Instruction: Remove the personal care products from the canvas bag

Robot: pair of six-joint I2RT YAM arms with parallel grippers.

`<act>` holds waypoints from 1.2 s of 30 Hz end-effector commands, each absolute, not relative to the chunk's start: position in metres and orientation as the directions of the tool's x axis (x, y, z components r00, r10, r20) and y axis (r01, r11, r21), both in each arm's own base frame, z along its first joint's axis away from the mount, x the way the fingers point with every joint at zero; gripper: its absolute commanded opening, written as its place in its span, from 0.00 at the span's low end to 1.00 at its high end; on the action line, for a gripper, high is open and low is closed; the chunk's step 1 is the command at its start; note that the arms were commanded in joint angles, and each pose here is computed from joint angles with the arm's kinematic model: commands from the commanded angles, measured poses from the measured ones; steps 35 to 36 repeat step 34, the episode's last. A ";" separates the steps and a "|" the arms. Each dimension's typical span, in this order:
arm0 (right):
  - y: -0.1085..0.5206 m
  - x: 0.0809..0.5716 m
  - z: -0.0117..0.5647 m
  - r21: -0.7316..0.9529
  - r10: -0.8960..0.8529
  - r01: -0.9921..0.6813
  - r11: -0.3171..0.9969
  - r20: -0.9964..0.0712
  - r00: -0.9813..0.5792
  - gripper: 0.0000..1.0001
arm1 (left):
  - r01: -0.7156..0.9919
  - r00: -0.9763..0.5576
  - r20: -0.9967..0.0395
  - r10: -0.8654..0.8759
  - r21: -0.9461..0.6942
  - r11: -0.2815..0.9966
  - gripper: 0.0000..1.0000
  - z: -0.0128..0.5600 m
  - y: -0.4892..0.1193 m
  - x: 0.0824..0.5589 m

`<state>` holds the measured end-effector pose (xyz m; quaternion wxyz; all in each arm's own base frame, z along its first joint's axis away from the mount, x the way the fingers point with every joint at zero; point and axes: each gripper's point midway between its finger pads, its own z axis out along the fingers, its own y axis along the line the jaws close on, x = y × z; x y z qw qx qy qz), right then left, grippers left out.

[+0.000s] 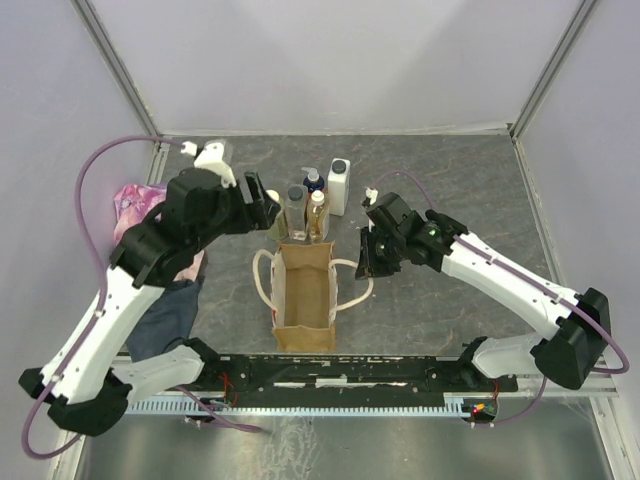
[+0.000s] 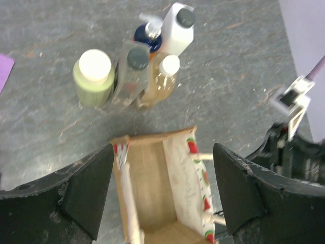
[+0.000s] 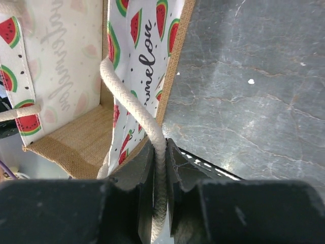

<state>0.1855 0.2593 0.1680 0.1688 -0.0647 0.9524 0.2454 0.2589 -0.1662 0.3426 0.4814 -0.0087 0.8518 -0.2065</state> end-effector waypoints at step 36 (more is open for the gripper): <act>0.114 0.341 0.372 0.156 0.147 0.023 0.987 -0.853 -0.502 1.00 | -0.141 -0.417 -0.892 -0.172 -0.123 0.982 0.99 0.398 -0.094 0.300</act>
